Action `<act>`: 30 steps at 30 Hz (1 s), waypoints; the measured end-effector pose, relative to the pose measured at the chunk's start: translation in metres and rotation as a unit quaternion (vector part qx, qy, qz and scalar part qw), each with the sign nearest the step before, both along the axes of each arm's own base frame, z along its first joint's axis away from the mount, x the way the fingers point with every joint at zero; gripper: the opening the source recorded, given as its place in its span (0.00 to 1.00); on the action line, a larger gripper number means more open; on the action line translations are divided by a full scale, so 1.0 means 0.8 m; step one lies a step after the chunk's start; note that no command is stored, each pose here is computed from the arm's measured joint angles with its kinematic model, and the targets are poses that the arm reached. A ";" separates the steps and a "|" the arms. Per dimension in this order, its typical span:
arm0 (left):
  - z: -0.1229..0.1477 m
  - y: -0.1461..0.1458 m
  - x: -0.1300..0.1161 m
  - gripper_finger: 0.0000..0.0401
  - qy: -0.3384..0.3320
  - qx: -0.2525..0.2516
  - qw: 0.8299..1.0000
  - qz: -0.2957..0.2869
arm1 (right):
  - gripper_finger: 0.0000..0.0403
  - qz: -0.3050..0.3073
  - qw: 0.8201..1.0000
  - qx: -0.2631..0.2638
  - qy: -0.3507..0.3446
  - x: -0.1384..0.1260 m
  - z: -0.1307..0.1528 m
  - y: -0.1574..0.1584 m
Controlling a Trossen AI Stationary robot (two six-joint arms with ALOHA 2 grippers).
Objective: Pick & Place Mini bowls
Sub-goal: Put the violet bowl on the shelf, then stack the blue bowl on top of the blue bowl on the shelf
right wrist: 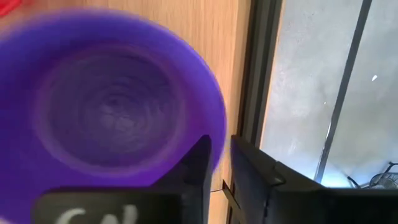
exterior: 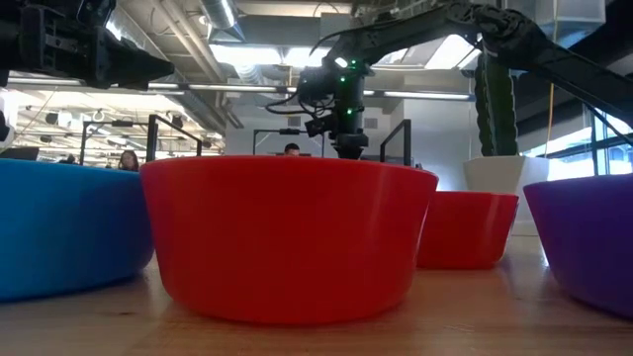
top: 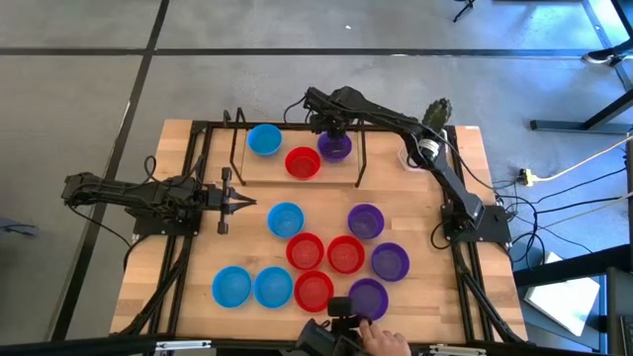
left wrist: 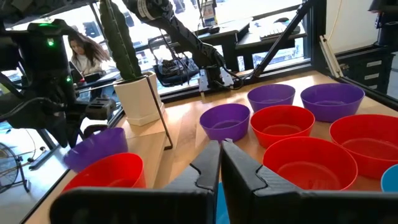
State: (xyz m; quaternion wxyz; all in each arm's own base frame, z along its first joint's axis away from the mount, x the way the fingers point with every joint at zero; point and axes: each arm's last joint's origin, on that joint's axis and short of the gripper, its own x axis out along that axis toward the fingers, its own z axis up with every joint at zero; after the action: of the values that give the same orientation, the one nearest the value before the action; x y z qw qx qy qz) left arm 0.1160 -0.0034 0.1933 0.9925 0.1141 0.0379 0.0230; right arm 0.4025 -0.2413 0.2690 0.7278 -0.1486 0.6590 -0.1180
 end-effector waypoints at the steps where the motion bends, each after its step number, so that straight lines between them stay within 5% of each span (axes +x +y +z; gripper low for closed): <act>1: 0.000 0.000 0.000 0.02 0.000 0.000 1.000 0.000 | 0.17 0.000 1.000 0.000 0.000 0.000 0.000 0.000; 10: 0.000 0.000 0.000 0.03 0.000 0.000 1.000 0.000 | 0.20 -0.033 0.997 -0.063 0.026 -0.002 0.004 -0.002; 20: 0.000 0.000 0.000 0.02 0.002 0.005 1.000 0.000 | 0.20 -0.037 0.992 -0.117 0.010 0.000 0.047 0.032; 30: -0.001 0.000 0.000 0.02 0.005 0.008 1.000 0.000 | 0.05 0.014 0.997 0.081 -0.003 -0.006 0.056 0.094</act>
State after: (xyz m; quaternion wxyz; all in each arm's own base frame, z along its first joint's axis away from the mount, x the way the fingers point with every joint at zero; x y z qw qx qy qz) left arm 0.1159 -0.0034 0.1925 0.9914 0.1220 0.0422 0.0223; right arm 0.3979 -0.1658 0.3135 0.7413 -0.0985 0.6617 -0.0546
